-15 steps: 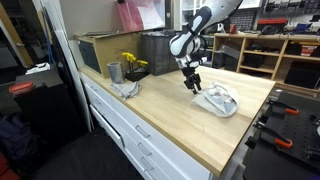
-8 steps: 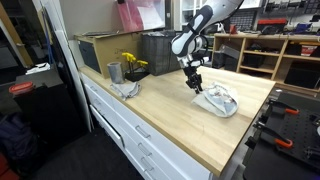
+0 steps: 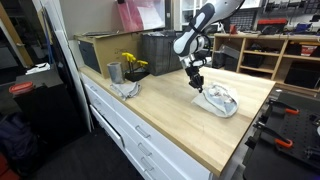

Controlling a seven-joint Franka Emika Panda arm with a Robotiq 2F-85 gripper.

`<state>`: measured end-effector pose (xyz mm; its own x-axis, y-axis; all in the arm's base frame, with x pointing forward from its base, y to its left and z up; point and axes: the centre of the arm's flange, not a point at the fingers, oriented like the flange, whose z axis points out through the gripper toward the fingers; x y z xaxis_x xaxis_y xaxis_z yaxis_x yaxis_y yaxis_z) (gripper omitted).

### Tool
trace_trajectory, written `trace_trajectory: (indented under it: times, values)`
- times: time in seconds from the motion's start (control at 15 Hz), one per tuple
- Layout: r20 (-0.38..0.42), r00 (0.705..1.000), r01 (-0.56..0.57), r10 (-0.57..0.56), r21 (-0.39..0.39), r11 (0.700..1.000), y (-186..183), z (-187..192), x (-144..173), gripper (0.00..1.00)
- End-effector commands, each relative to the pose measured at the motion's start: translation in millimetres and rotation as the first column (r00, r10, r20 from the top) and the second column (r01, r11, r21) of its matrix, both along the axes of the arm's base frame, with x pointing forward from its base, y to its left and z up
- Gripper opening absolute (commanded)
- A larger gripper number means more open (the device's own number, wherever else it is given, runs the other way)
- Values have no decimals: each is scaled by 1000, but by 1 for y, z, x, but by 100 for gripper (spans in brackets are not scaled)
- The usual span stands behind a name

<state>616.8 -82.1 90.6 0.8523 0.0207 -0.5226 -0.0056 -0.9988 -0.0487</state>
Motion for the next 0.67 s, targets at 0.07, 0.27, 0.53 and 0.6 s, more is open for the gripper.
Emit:
trace_trajectory:
  times: [0.07,0.27,0.53,0.6]
  values:
    - [47,998,39,-38,-30,999,8,54,-14,1]
    - [94,993,72,-64,-82,994,7,91,-11,1]
    - [97,990,118,-102,-171,978,3,120,-20,1]
    - [87,989,136,-121,-184,974,2,122,-27,1]
